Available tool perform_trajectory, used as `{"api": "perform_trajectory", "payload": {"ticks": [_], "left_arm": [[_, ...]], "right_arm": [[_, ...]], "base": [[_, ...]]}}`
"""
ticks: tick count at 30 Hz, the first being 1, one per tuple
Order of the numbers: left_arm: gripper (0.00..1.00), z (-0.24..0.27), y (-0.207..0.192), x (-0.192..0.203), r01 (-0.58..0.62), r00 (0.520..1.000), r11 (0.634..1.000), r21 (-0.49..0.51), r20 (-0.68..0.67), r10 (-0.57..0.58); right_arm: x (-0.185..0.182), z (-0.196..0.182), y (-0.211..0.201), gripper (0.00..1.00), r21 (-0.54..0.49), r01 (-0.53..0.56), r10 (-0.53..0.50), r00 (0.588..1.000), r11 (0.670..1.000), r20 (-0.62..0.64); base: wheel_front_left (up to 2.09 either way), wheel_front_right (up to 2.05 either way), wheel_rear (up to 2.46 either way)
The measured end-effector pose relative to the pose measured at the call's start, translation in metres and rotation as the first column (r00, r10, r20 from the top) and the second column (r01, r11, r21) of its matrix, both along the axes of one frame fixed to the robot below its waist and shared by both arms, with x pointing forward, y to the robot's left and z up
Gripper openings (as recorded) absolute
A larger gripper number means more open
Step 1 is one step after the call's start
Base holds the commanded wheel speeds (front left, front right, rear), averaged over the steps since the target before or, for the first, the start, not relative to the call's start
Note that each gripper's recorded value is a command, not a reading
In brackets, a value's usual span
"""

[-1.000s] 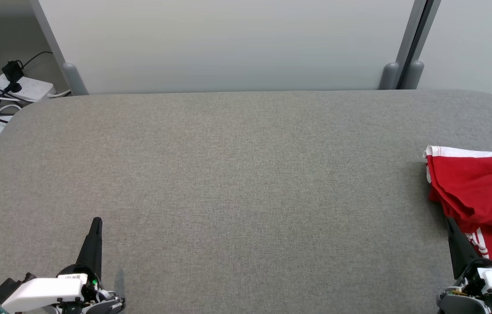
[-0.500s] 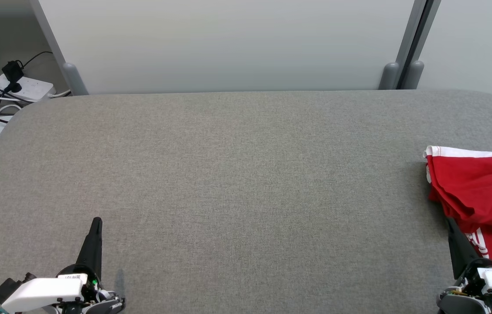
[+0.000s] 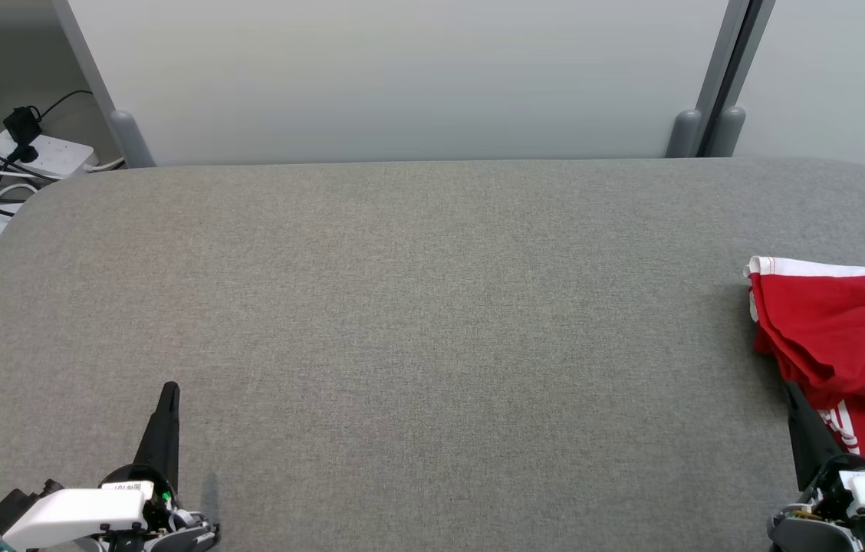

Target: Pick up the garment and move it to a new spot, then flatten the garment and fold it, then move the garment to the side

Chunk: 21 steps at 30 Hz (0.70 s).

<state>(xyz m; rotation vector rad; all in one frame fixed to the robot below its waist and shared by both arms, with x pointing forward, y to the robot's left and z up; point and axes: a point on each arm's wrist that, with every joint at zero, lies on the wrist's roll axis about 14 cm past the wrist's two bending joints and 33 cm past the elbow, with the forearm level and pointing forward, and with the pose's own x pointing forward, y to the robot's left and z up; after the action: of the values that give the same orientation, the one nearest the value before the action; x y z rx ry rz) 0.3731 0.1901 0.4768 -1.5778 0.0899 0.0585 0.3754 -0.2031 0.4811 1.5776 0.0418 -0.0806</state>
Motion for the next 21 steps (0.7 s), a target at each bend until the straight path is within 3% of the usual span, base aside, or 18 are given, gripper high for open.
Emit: {"api": "perform_trajectory", "payload": {"ticks": [21], "left_arm": [[0.0,-0.0001,-0.0002,0.0,0.001,1.0,1.0,0.0,0.0,-0.001]], "right_arm": [[0.0,-0.0001,0.0,0.0,0.0,0.0,0.0,1.0,1.0,0.0]], "base": [[0.0,0.0,0.0]]}}
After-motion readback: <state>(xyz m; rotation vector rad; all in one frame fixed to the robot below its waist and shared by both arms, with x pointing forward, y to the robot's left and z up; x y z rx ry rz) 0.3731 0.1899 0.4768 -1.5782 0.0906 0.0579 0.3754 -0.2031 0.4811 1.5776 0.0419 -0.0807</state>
